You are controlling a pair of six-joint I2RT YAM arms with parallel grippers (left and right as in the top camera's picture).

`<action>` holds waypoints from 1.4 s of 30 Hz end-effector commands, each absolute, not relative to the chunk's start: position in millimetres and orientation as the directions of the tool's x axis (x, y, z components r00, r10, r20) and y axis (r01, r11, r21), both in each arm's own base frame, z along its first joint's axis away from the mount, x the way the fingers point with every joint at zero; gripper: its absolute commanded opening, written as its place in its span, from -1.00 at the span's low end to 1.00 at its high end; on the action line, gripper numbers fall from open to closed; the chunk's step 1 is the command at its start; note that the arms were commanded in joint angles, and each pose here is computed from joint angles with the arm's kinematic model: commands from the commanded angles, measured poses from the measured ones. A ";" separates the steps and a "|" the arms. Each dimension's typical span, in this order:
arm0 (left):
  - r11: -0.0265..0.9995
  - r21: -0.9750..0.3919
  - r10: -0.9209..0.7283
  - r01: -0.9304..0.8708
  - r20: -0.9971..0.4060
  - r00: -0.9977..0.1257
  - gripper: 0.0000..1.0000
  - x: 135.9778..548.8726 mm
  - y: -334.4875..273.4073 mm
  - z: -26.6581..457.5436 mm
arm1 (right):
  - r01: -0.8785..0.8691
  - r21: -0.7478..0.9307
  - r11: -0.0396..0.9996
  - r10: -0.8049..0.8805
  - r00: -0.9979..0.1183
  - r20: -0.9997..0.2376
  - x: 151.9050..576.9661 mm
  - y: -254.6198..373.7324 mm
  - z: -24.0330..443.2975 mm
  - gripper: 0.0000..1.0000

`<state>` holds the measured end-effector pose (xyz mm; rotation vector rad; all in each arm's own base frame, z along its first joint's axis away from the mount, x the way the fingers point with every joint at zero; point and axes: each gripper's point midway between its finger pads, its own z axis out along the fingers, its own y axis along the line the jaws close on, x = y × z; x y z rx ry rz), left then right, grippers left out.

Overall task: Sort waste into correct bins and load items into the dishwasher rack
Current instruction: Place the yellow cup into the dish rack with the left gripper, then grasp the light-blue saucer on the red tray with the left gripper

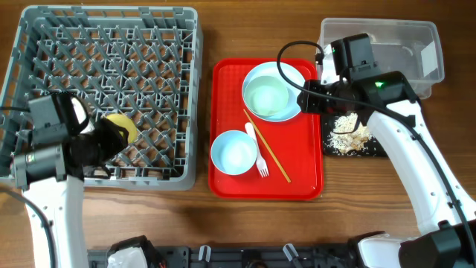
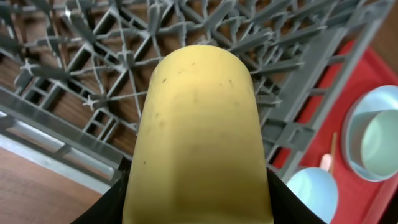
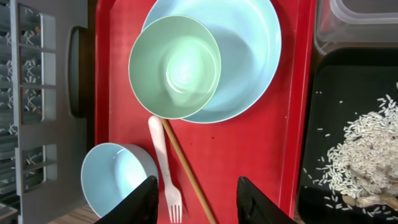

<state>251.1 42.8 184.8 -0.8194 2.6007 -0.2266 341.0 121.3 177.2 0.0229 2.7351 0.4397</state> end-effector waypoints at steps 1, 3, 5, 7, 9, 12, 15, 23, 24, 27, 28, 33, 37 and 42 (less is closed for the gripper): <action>0.811 -0.202 -0.585 -0.549 -0.280 -0.761 -0.92 253.4 54.4 167.8 | -0.047 0.287 0.957 0.072 -0.919 -0.388 343.5 116.9 186.7 -0.17; 0.810 -0.179 -0.587 -0.559 -0.253 -0.769 -0.92 258.1 58.1 156.9 | -0.031 0.293 0.956 0.087 -0.920 -0.381 343.0 116.8 186.4 -0.17; 0.808 -0.171 -0.589 -0.563 -0.229 -0.775 -0.88 262.7 59.3 148.0 | -0.029 0.293 0.956 0.088 -0.921 -0.379 342.6 116.7 186.1 -0.17; 0.806 -0.155 -0.592 -0.571 -0.186 -0.785 -0.61 265.3 60.1 135.0 | -0.028 0.293 0.956 0.088 -0.923 -0.375 341.8 116.5 185.7 -0.17; 0.805 -0.143 -0.593 -0.576 -0.151 -0.791 -0.08 268.0 60.7 123.9 | -0.027 0.292 0.956 0.088 -0.924 -0.372 341.0 116.3 185.4 -0.10; 0.804 -0.139 -0.594 -0.578 -0.138 -0.793 1.00 276.4 63.0 112.9 | -0.025 0.289 0.957 0.085 -0.928 -0.363 338.7 115.8 184.3 0.15; 0.803 -0.205 -0.591 -0.560 -0.149 -0.793 1.00 286.0 55.0 120.3 | -0.023 0.286 0.958 0.083 -0.933 -0.351 335.8 115.0 182.8 0.80; 0.869 -0.396 -0.442 -0.296 -0.353 -0.825 0.99 319.5 -10.8 191.3 | 0.161 0.229 0.960 0.235 -0.909 -0.344 336.3 84.3 182.8 0.99; 0.888 -0.396 -0.388 -0.234 -0.371 -0.844 1.00 320.4 -30.3 194.6 | 0.206 0.234 0.950 0.280 -0.895 -0.348 336.9 75.3 185.9 0.99; 0.935 -0.347 -0.215 -0.074 -0.390 -0.895 1.00 314.5 -84.8 189.7 | 0.308 0.266 0.914 0.391 -0.842 -0.371 338.5 47.0 199.6 0.99; 0.943 -0.330 -0.171 -0.036 -0.390 -0.905 1.00 311.8 -97.6 186.8 | 0.320 0.280 0.905 0.410 -0.832 -0.374 338.4 41.1 203.0 0.99; 0.933 -0.299 0.073 0.200 -0.386 -0.920 1.00 295.3 -180.8 167.2 | 0.375 0.275 0.885 0.455 -0.818 -0.351 332.9 22.3 201.3 0.99; 0.898 -0.282 0.239 0.336 -0.328 -0.914 0.98 277.5 -239.5 128.4 | 0.375 0.273 0.886 0.455 -0.819 -0.349 332.3 22.3 201.0 0.99; 0.890 -0.238 0.352 0.389 -0.186 -0.918 0.69 254.6 -265.7 68.9 | 0.376 0.272 0.886 0.455 -0.820 -0.347 331.6 22.3 200.7 1.00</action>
